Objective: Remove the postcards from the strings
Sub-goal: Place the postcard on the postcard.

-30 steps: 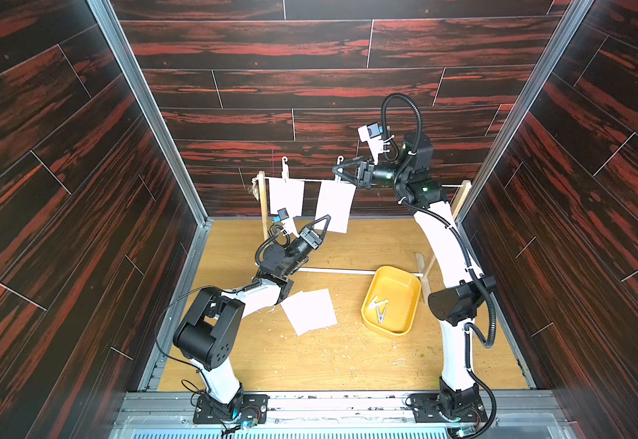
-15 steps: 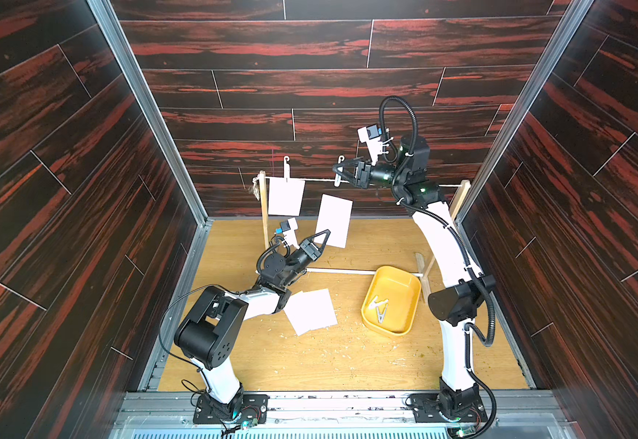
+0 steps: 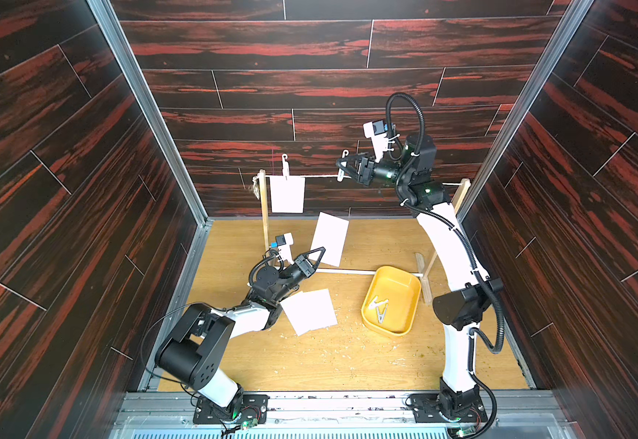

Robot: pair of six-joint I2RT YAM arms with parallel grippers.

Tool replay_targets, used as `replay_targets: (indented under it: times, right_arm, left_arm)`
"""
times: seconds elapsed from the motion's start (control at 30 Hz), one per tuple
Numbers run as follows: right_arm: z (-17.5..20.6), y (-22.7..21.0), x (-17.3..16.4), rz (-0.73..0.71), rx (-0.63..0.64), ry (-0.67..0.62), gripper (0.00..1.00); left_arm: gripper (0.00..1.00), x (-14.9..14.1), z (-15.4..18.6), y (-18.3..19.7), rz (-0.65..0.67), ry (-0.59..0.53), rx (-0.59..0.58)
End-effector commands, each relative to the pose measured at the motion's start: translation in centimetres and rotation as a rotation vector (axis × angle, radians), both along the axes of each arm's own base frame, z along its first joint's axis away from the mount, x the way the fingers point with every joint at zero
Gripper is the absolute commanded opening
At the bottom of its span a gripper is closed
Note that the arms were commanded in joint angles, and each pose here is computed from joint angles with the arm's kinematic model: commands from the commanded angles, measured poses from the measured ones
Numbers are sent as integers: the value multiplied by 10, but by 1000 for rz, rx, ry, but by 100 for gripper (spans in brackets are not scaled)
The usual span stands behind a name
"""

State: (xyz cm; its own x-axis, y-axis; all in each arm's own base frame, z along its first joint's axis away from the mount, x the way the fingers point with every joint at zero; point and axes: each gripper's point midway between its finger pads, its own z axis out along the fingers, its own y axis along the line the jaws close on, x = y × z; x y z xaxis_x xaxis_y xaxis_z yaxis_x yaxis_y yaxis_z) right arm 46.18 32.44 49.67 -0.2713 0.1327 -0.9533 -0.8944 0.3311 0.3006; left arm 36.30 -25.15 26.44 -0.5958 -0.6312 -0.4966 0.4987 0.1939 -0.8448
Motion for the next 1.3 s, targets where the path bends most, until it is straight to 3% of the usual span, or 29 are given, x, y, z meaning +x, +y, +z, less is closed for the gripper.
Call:
replay_targets:
  times: [0.0, 0.43, 0.67, 0.73, 1.03, 1.27]
  right_arm:
    - [31, -7, -20, -5, 26, -67, 31]
    - [35, -11, -26, -11, 26, -73, 31]
    - [35, -11, -27, -15, 26, -74, 31]
    - [36, -12, -27, -17, 26, -76, 31]
    - [34, -13, -24, -35, 21, -78, 31]
    - [36, -13, -20, -49, 33, -83, 28]
  left_arm:
    - [0, -11, -16, 1, -25, 69, 67]
    - [0, -46, -131, 29, 23, 416, 359]
    - [35, -59, -181, 50, 84, 594, 486]
    - [38, -63, -190, 58, 107, 631, 532]
    - [50, -89, -204, 124, 343, 773, 803]
    - [55, -91, -175, 147, 447, 712, 856]
